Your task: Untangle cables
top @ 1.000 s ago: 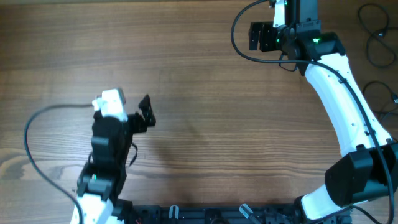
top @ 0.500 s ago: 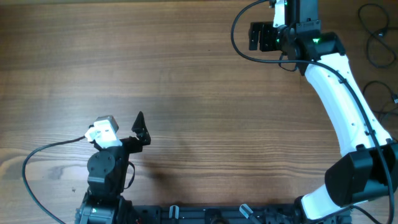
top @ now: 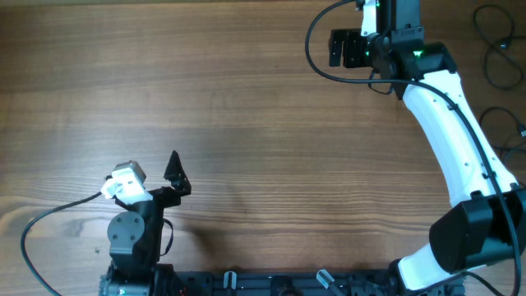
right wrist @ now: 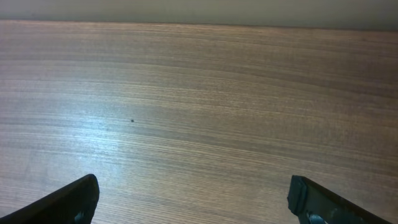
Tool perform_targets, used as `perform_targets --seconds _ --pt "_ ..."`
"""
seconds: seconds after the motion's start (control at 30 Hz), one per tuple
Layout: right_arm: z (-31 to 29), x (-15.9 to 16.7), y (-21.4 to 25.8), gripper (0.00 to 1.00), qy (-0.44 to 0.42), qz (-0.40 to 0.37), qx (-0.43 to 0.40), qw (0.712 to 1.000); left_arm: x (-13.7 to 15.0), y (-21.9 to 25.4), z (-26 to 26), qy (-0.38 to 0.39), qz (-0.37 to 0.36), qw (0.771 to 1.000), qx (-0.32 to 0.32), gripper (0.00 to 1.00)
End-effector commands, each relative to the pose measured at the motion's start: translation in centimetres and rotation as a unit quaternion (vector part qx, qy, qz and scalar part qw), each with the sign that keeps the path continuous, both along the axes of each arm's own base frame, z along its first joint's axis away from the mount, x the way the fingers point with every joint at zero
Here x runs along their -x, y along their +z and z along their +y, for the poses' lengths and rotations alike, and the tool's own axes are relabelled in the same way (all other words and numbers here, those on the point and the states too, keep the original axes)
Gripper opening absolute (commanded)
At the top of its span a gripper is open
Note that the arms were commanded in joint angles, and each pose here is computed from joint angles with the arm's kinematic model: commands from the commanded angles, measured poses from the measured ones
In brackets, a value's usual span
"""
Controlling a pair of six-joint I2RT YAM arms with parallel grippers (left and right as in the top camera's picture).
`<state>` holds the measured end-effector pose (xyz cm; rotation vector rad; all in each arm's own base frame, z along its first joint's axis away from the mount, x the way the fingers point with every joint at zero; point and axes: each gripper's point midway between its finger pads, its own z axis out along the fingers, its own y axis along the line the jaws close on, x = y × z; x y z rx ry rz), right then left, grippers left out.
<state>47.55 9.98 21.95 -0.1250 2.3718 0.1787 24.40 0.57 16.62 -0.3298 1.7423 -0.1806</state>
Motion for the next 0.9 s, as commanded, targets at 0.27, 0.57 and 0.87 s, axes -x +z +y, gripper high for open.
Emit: perform_targets --seconds 0.27,0.57,0.87 --pt "0.1 -0.1 -0.6 1.0 0.006 0.003 0.008 1.0 0.1 -1.3 -0.4 -0.012 -0.034 0.999 0.011 1.0" --pt "0.1 -0.1 -0.6 1.0 0.005 0.004 0.008 1.0 -0.2 -0.2 -0.4 -0.011 -0.078 0.997 0.019 1.0" --pt "0.1 -0.1 -0.6 1.0 0.006 0.003 0.008 1.0 -0.2 -0.6 -0.2 -0.006 -0.07 0.997 0.017 1.0"
